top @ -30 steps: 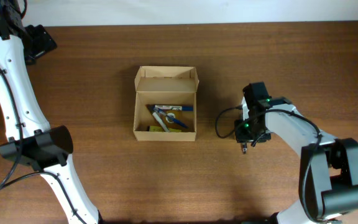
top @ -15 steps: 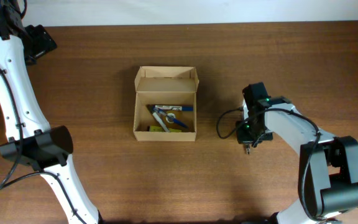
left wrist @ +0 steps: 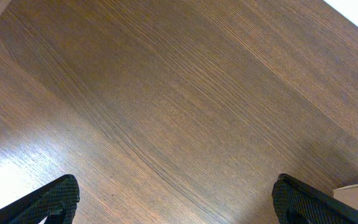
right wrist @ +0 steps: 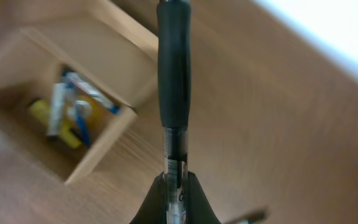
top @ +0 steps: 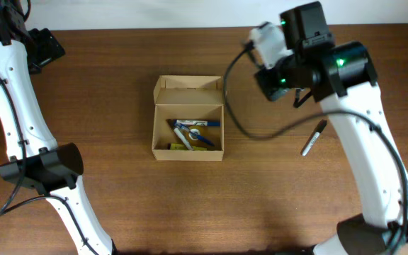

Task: Pack container
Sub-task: 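Carry the black pen into the box and release it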

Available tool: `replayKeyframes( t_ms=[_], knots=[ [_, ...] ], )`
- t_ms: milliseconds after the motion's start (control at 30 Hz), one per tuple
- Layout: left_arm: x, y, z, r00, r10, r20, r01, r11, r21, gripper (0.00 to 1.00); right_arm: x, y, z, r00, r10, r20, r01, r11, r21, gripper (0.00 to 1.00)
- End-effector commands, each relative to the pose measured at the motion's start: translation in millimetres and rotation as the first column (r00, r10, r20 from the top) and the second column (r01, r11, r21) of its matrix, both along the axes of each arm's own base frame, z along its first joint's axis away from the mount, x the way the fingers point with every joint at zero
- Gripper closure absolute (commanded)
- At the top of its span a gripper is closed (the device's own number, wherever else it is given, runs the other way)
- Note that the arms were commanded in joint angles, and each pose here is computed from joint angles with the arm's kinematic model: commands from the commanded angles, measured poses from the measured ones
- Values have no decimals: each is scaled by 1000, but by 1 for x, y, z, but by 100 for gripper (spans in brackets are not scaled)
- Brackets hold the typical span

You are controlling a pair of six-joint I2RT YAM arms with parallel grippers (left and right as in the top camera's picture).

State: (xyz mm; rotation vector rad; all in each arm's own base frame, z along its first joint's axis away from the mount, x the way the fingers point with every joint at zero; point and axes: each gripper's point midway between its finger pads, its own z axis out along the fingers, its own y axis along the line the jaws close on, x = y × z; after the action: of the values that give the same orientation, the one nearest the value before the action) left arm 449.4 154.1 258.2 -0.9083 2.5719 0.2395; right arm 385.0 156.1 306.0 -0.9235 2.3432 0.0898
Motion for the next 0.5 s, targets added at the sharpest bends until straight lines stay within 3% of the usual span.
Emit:
replayKeyframes(
  t_ms=[0,100,167,467],
  knots=[
    [-1,5,-2,1000,-4,-11,4,1000,17,0,-14,50,10,952,296,83,-290,954,-76,96],
    [0,5,-2,1000,-4,-12,4,1000,16,0,-14,72,-16,930,366,25,-362,926,-104,96],
    [0,5,-2,1000,-4,-12,4,1000,16,0,-9,91,-57,904,422,-70,-428,894,-133,96],
    [-1,5,-2,1000,-4,-11,4,1000,17,0,-3,116,-161,841,451,-298,-509,846,-156,96]
  ],
)
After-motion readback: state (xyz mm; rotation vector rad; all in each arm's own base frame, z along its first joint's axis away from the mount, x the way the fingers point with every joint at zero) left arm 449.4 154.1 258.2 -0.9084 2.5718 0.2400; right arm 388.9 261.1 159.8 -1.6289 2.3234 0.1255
